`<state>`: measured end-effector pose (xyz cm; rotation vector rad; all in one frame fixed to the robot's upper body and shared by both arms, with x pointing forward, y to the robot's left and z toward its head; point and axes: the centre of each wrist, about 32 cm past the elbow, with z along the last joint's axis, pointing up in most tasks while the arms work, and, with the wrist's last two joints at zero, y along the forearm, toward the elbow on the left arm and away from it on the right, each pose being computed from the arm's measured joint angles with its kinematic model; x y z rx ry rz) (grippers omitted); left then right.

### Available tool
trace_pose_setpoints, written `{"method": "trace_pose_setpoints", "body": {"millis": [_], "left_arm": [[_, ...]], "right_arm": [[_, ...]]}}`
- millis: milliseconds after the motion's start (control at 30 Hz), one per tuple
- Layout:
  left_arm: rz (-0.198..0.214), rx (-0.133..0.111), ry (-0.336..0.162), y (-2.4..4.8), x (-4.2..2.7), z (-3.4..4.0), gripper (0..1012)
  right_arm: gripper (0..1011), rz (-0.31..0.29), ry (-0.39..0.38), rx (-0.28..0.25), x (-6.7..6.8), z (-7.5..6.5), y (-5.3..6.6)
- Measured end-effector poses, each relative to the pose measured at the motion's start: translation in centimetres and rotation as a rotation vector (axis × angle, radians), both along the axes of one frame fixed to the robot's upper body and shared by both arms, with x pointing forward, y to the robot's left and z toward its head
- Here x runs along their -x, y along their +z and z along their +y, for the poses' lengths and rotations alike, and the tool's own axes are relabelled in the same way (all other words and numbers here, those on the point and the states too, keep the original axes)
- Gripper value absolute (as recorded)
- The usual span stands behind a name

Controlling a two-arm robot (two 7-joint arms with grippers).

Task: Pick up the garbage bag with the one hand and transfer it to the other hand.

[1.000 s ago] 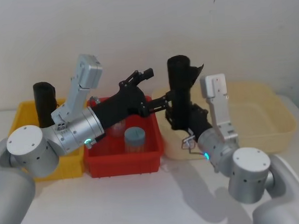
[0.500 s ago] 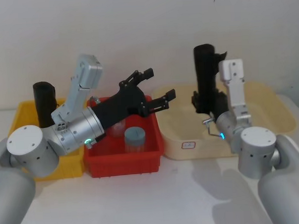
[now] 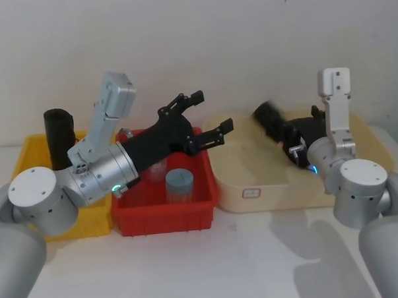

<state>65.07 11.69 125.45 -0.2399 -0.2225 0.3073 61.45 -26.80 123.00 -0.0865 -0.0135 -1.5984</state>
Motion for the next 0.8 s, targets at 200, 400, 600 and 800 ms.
{"method": "trace_pose_setpoints", "body": {"millis": [200,400,600,800], "left_arm": [[-0.009,0.001,0.034,0.09,0.5,0.31,1001],[-0.02,-0.005,0.096,0.27,1.37,0.81,1001],[-0.038,-0.01,0.171,0.51,2.58,1.46,1001],[-0.053,-0.016,0.244,0.71,3.8,2.04,1001]], "right_arm": [[1004,-0.015,0.034,-0.012,1.0,0.0,0.4],[1004,-0.037,0.093,-0.024,2.6,0.5,0.7],[1004,-0.054,0.168,-0.036,4.3,1.6,1.1],[1004,-0.053,0.239,-0.045,5.8,2.8,1.1]]}}
